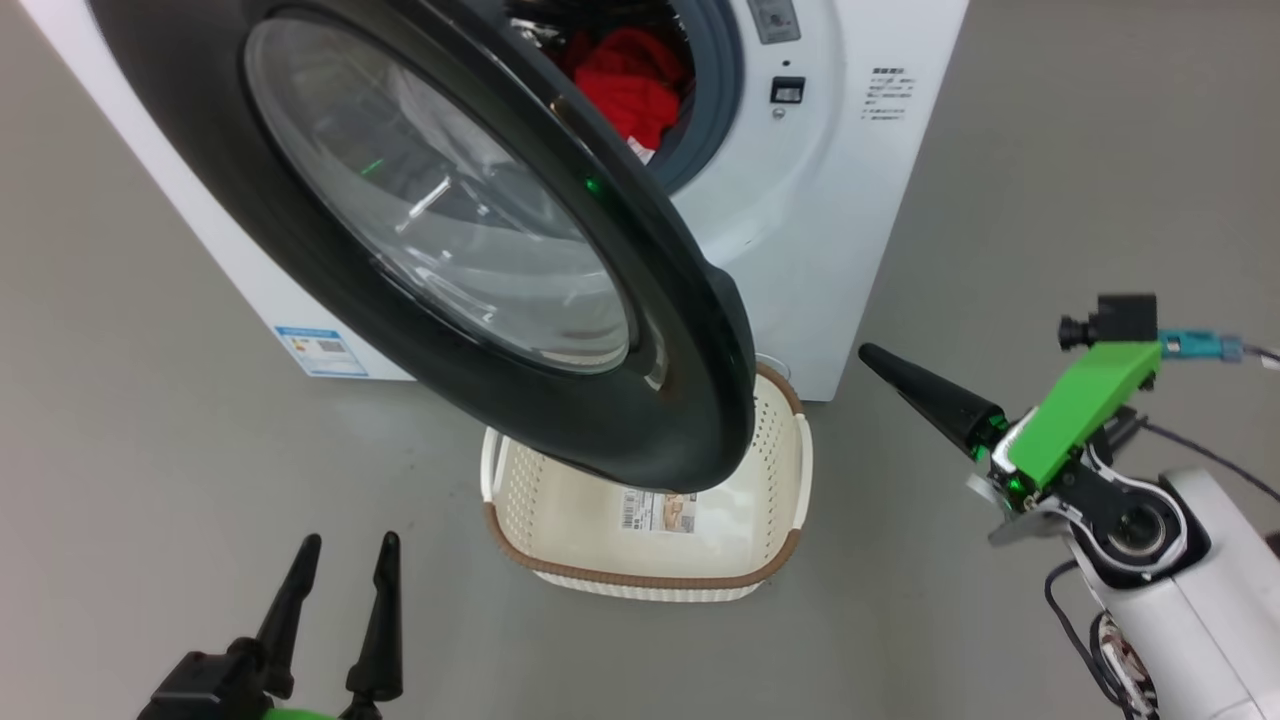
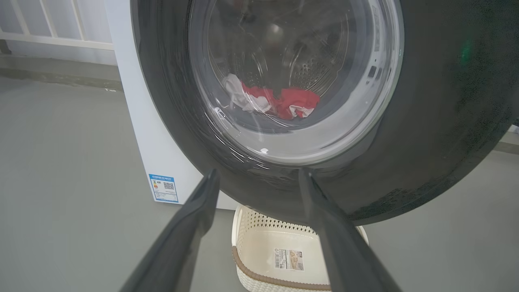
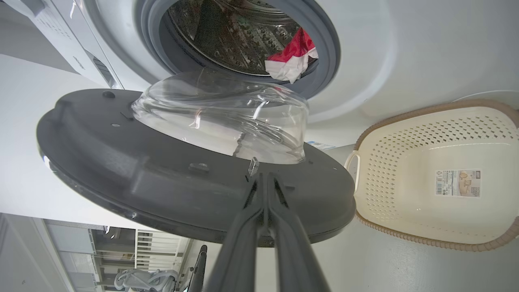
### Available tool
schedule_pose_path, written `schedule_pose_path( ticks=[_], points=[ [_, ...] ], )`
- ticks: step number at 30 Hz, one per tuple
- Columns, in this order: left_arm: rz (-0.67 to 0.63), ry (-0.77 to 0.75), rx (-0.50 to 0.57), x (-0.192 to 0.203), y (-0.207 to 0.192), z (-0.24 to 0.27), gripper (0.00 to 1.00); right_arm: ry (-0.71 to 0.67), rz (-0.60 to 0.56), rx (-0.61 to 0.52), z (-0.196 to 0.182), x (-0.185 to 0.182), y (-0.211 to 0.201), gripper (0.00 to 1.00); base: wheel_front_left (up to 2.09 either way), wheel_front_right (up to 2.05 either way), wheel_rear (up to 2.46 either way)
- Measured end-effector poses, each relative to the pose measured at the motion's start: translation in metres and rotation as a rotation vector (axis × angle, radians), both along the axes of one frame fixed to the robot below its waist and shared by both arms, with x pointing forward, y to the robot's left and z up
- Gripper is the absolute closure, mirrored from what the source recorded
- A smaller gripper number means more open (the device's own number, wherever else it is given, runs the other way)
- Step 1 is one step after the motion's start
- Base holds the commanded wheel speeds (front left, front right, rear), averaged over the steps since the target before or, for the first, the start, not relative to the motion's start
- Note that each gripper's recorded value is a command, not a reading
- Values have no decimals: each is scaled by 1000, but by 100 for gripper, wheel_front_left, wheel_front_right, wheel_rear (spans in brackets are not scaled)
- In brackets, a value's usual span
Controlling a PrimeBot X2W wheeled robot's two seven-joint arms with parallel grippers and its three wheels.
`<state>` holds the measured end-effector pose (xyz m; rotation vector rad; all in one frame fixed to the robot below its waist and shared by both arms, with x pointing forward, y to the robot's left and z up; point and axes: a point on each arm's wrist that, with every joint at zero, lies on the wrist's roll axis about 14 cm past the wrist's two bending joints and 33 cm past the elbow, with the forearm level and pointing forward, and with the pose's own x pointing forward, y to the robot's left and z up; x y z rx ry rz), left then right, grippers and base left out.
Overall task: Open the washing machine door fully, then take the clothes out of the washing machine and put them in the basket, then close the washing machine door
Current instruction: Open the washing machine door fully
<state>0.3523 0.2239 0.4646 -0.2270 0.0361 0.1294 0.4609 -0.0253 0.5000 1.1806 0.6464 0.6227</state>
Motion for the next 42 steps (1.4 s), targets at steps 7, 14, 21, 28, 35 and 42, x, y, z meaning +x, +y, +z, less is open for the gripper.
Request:
schedule_pose_path(
  ticks=[7, 14, 21, 28, 35, 42],
  points=[
    [-24, -4, 2, 2, -7, 1, 0, 58, -118, -17, -25, -18, -33, 0, 0, 0, 0],
    [-38, -10, -2, 3, -10, 2, 0, 108, -200, -41, -48, -40, -54, 0, 0, 0, 0],
    [-51, -10, -5, 4, -14, 1, 0, 133, -327, -71, -67, -61, -81, 0, 0, 0, 0],
    [-65, 8, -7, 7, -18, -5, 0, 139, -450, -129, -85, -71, -101, 0, 0, 0, 0],
    [-73, 18, -9, 9, -21, -8, 0, 73, -500, -268, -97, -78, -109, 0, 0, 0, 0],
    [-76, 19, -9, 11, -22, -9, 0, -45, -481, -520, -118, -95, -124, 0, 0, 0, 0]
  ],
)
